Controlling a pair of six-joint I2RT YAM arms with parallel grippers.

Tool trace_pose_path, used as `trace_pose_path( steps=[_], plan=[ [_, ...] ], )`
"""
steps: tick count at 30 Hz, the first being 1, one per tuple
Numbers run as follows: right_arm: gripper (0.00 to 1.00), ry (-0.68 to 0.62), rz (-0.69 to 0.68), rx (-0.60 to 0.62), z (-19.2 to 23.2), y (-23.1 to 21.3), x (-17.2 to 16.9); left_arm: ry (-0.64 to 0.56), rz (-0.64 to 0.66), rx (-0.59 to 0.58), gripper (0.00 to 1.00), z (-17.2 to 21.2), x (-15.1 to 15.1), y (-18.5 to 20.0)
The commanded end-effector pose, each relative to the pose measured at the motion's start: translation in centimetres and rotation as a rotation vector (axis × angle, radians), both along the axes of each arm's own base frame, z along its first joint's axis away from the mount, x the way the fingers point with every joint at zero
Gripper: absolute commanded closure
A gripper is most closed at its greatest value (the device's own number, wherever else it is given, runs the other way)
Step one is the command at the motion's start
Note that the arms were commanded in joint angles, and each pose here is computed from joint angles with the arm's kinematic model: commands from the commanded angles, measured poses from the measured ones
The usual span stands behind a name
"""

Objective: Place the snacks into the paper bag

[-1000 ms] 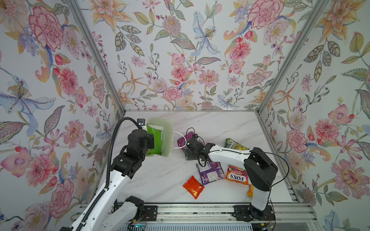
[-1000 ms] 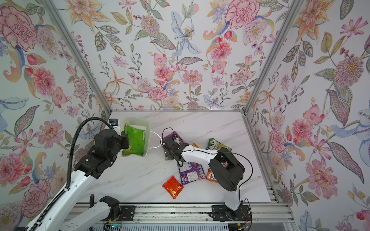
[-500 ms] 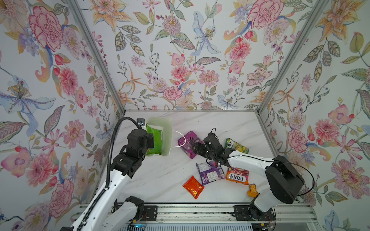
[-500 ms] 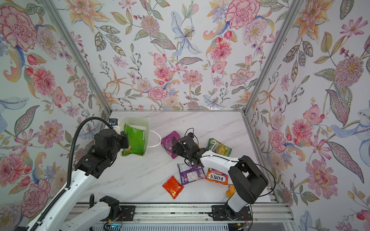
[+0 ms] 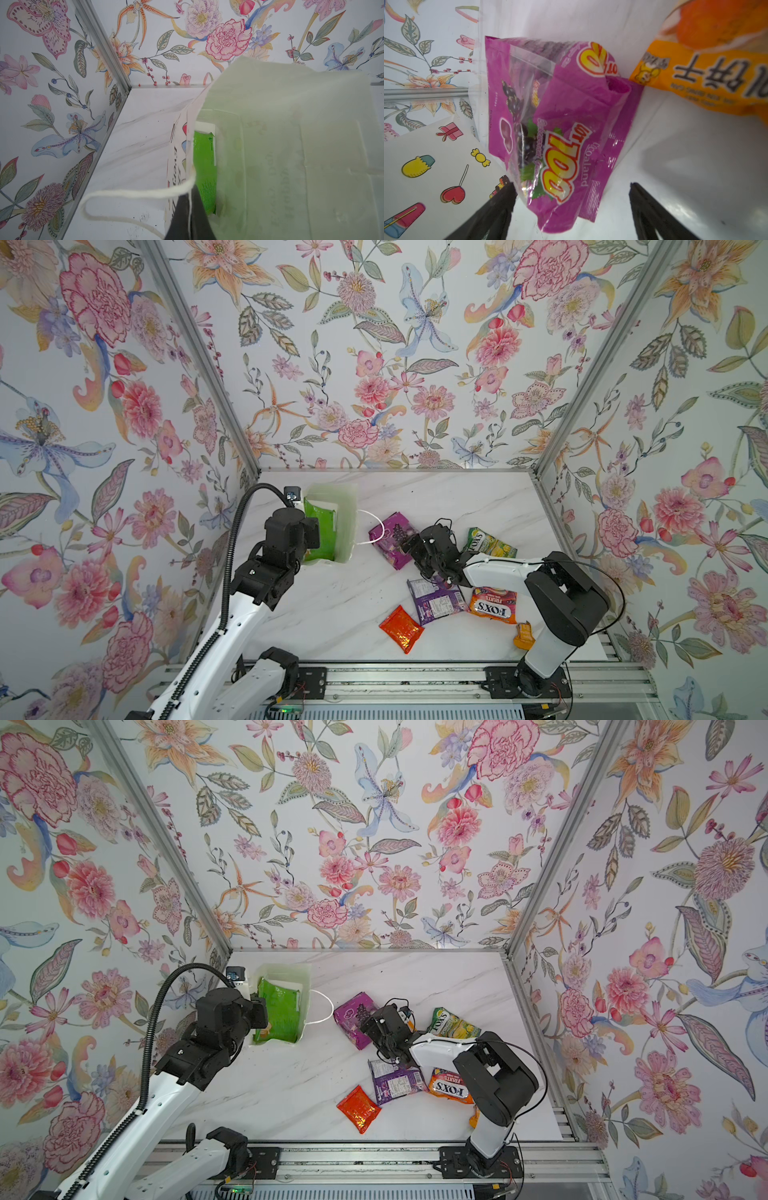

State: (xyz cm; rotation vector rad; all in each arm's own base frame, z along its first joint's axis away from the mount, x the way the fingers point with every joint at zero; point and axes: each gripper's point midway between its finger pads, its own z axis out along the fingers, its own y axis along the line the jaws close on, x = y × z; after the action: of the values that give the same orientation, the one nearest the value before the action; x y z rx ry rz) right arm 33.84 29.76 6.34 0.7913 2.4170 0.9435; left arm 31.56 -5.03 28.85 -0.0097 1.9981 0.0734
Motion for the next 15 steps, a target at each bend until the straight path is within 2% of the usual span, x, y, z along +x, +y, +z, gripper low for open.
trace_pose_path(
  steps=[1,9,15],
  plan=[
    [0.12,0.024,-0.024,-0.027,-0.6,-0.1,0.8,-0.014,-0.008,-0.016,1.0,0.1,0.2,-0.1],
    [0.13,0.056,-0.03,-0.094,-3.7,-0.4,1.1,-0.011,-0.007,-0.015,1.0,0.0,0.3,-0.1],
    [0.44,0.039,-0.066,-0.032,-5.1,-0.9,0.6,-0.012,-0.005,-0.014,1.0,0.0,0.3,0.0]
  ],
)
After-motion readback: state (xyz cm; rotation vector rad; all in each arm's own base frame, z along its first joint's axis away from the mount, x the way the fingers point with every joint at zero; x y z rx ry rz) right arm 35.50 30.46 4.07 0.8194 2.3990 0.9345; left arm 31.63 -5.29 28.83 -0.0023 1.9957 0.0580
